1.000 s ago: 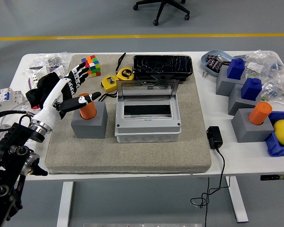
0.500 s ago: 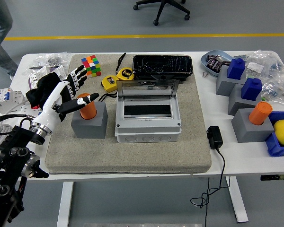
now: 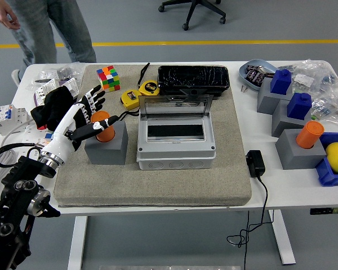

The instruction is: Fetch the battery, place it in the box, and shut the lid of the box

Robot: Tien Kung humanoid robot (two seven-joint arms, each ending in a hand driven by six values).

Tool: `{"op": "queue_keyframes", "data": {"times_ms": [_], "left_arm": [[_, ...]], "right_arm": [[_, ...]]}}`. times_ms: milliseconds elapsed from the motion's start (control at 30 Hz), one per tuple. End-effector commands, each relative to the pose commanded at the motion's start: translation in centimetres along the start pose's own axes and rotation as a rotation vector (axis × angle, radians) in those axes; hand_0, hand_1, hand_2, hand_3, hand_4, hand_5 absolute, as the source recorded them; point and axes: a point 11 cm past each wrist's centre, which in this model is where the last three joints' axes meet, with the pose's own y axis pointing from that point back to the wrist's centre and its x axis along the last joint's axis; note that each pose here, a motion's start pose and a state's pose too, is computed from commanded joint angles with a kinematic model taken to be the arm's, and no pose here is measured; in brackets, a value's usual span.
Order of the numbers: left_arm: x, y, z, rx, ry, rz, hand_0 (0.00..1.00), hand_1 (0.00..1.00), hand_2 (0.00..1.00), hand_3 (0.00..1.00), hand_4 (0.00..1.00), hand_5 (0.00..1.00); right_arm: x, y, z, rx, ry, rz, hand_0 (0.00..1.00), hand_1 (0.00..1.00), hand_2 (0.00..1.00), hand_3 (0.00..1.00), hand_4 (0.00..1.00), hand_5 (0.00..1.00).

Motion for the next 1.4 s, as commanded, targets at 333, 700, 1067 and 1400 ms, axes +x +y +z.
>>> {"op": "queue_keyframes", "data": {"times_ms": [333, 700, 1067, 1400], "left_arm": [[0.3, 0.2, -0.6, 0.022, -0.017, 0.018, 0.846, 0.956, 0.984, 0.973, 0.998, 0.061], [0.5, 0.1, -0.4, 0.017, -0.038, 0.048, 0.779, 0.872, 0.842, 0.848, 0.998, 0.003], [0.2, 0.0, -0.4, 0.008, -0.024, 0.056, 0.783, 0.862, 0.822, 0.794, 0.998, 0.002], [-0.7, -0.1, -1.1, 0.02, 0.038, 0.039, 0.782, 0.855, 0.818, 0.782, 0.998, 0.002]], "right_arm": [[0.0, 0.0, 0.1, -0.002, 0.0, 0.002, 0.878, 0.856, 0.817, 0.823, 0.998, 0.998], [0.0, 0.0, 0.0, -0.001, -0.005, 0.004, 0.878, 0.856, 0.817, 0.822, 0.998, 0.998], [0.0, 0.0, -0.2, 0.001, -0.01, 0.005, 0.878, 0.855, 0.818, 0.822, 0.998, 0.998], [0.0, 0.0, -0.4, 0.002, -0.012, 0.005, 0.878, 0.856, 0.817, 0.822, 0.998, 0.998]]}}
